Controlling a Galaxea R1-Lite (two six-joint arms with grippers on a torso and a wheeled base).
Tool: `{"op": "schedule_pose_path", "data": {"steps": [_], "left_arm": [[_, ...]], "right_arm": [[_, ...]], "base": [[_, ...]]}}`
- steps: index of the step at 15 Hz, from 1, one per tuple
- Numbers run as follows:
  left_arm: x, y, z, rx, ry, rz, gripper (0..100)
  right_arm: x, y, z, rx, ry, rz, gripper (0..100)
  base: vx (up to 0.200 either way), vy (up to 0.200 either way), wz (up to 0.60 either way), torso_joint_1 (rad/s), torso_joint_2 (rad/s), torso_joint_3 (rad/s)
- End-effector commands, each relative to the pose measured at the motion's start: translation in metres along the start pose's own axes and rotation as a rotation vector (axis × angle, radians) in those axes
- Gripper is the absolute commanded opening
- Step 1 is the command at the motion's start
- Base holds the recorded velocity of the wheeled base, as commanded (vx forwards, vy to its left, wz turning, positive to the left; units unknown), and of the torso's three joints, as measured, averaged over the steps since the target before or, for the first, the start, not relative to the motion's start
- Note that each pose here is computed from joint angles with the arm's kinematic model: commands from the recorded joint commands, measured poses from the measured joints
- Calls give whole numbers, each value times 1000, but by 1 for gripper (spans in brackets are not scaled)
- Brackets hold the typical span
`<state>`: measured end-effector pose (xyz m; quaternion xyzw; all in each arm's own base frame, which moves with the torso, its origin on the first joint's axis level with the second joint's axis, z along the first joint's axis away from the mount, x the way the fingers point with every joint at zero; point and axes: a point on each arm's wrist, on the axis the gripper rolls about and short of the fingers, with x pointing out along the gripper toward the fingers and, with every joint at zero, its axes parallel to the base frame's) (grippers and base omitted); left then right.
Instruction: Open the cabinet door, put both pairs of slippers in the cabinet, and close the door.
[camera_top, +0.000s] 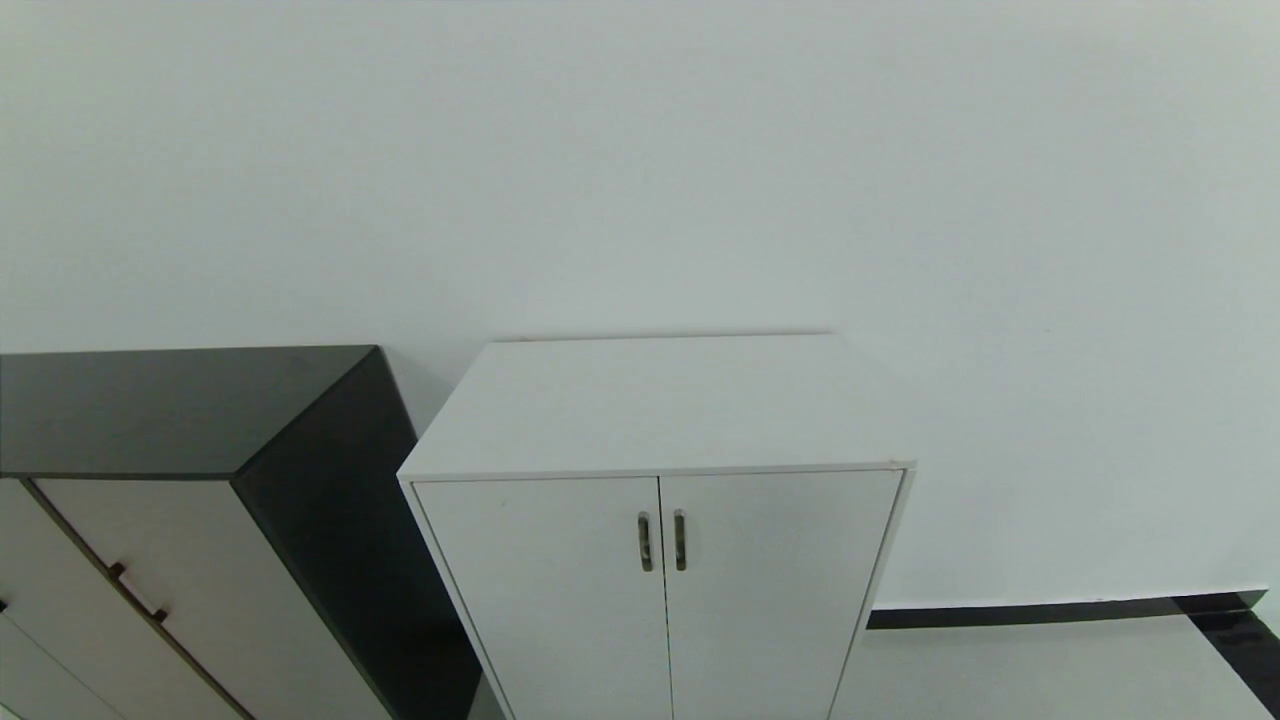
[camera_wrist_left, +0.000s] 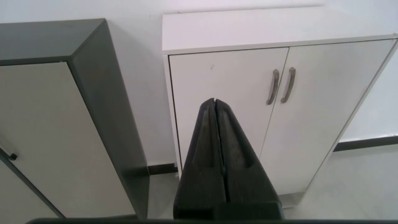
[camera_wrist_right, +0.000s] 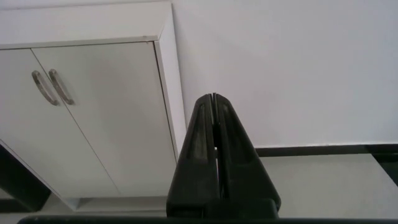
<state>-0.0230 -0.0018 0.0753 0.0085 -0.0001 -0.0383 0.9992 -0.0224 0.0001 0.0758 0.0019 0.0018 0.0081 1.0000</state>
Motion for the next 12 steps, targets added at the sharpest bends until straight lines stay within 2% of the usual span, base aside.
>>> {"op": "schedule_pose_path", "data": {"steps": [1, 12], "left_arm": [[0, 0, 0, 0, 1, 0, 0], [0, 0, 0, 0, 1, 0, 0]], "right_arm": [[0, 0, 0, 1, -4, 2, 0], [0, 0, 0, 1, -4, 1, 0]], "base": [[0, 0, 0, 0, 0, 0], [0, 0, 0, 0, 0, 0]]}}
